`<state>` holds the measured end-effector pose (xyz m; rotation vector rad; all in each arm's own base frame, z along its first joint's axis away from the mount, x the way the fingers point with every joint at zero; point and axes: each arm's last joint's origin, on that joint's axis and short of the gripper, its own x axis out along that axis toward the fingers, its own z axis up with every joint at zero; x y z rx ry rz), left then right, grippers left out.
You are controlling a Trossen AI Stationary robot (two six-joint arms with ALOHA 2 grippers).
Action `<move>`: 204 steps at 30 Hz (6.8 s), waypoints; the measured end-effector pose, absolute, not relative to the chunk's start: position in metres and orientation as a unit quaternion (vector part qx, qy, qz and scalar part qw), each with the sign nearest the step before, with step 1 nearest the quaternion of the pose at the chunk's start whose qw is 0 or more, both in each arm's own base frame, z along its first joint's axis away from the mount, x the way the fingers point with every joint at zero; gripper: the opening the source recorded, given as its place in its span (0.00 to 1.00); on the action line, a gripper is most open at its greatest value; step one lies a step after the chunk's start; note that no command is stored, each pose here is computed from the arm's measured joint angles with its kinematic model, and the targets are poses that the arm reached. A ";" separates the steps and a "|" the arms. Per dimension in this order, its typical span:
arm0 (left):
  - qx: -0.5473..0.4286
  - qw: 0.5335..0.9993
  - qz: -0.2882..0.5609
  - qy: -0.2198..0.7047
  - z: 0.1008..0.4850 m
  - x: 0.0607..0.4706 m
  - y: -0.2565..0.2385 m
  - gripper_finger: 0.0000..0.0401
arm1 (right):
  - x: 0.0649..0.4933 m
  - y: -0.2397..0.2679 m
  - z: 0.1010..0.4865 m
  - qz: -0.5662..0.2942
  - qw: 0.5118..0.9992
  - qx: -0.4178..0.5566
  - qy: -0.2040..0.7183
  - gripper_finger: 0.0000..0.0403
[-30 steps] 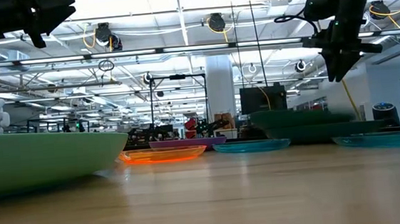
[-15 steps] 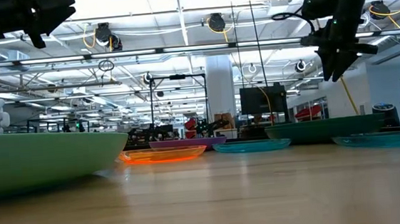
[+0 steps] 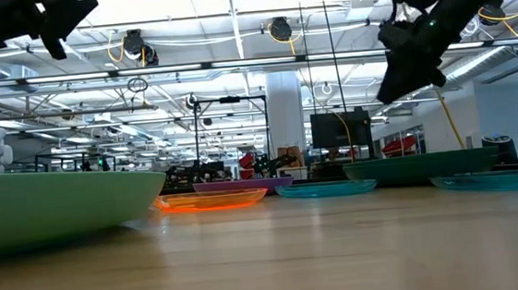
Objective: Stack plastic plates
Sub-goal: Stack the light green plate on the dark green plate
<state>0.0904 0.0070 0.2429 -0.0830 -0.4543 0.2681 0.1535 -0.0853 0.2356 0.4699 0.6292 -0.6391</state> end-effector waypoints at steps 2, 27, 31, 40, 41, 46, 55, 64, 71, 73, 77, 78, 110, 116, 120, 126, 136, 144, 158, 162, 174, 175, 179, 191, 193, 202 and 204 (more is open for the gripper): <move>-0.058 0.964 0.119 -0.230 0.244 0.090 0.006 0.33 | 0.156 -0.077 0.234 -0.281 0.894 0.204 0.282 0.26; -0.350 0.934 -0.016 -0.063 0.211 0.141 -0.032 0.33 | 0.180 -0.039 0.244 -0.184 0.946 0.146 0.226 0.26; -0.366 0.930 -0.014 -0.033 0.203 0.145 -0.038 0.33 | 0.182 -0.037 0.245 -0.150 0.950 0.156 0.224 0.26; -0.307 0.944 0.036 0.115 0.224 0.173 -0.052 0.33 | 0.184 -0.037 0.248 -0.134 0.957 0.148 0.212 0.26; -0.284 0.946 0.047 0.152 0.227 0.176 -0.054 0.33 | 0.184 -0.037 0.248 -0.134 0.957 0.147 0.212 0.26; -0.155 0.921 0.096 0.344 0.230 0.186 -0.060 0.33 | 0.184 -0.037 0.247 -0.132 0.958 0.139 0.214 0.26; -0.078 0.870 0.130 0.470 0.222 0.213 -0.062 0.41 | 0.183 -0.037 0.246 -0.132 0.956 0.137 0.222 0.26; 0.011 0.842 0.102 0.529 0.202 0.218 -0.063 0.58 | 0.182 -0.037 0.245 -0.133 0.955 0.137 0.228 0.26; 0.036 0.831 0.096 0.546 0.189 0.227 -0.064 0.58 | 0.182 -0.037 0.245 -0.133 0.955 0.135 0.229 0.26; 0.042 0.828 0.095 0.551 0.186 0.229 -0.064 0.58 | 0.182 -0.037 0.245 -0.133 0.955 0.135 0.228 0.26; 0.051 0.829 0.081 0.552 0.181 0.235 -0.063 0.58 | 0.182 -0.037 0.245 -0.133 0.955 0.135 0.228 0.26; 0.050 0.830 0.076 0.550 0.180 0.237 -0.063 0.58 | 0.182 -0.037 0.245 -0.133 0.955 0.135 0.228 0.26; 0.043 0.802 0.043 0.594 0.147 0.252 -0.063 0.57 | 0.182 -0.037 0.245 -0.132 0.956 0.126 0.230 0.26; 0.052 0.801 0.034 0.595 0.147 0.252 -0.064 0.40 | 0.182 -0.037 0.245 -0.132 0.956 0.126 0.229 0.26; 0.053 0.802 0.033 0.595 0.148 0.251 -0.064 0.25 | 0.182 -0.037 0.245 -0.131 0.956 0.124 0.230 0.26; 0.046 0.805 0.027 0.591 0.151 0.252 -0.065 0.09 | 0.182 -0.037 0.245 -0.131 0.956 0.124 0.230 0.26; 0.036 0.810 0.028 0.584 0.187 0.245 -0.063 0.05 | 0.182 -0.037 0.245 -0.132 0.956 0.124 0.230 0.26; 0.077 0.849 0.065 0.519 0.253 0.260 -0.064 0.04 | 0.182 -0.037 0.245 -0.132 0.956 0.124 0.229 0.26; 0.146 0.896 0.191 0.373 0.326 0.279 -0.061 0.04 | 0.183 -0.037 0.246 -0.132 0.958 0.127 0.222 0.26; 0.153 0.897 0.246 0.333 0.331 0.283 -0.059 0.04 | 0.184 -0.037 0.248 -0.129 0.962 0.118 0.211 0.26; 0.079 0.854 0.468 0.210 0.318 0.285 -0.049 0.05 | 0.190 -0.029 0.259 -0.116 0.979 0.066 0.156 0.26; 0.071 0.851 0.480 0.199 0.318 0.285 -0.048 0.05 | 0.192 -0.027 0.260 -0.126 0.979 0.056 0.150 0.26; 0.062 0.844 0.503 0.174 0.320 0.284 -0.047 0.05 | 0.197 -0.022 0.261 -0.168 0.976 0.018 0.139 0.26; 0.055 0.842 0.510 0.168 0.320 0.284 -0.046 0.05 | 0.213 -0.017 0.260 -0.202 0.974 0.019 0.102 0.26; 0.058 0.838 0.517 0.164 0.320 0.284 -0.044 0.05 | 0.214 -0.017 0.262 -0.204 0.975 0.027 0.089 0.26; 0.038 0.846 0.512 0.143 0.324 0.287 -0.047 0.05 | 0.216 -0.019 0.260 -0.241 0.966 0.041 0.083 0.26; 0.037 0.850 0.507 0.140 0.325 0.289 -0.050 0.05 | 0.219 -0.019 0.258 -0.241 0.966 0.040 0.085 0.26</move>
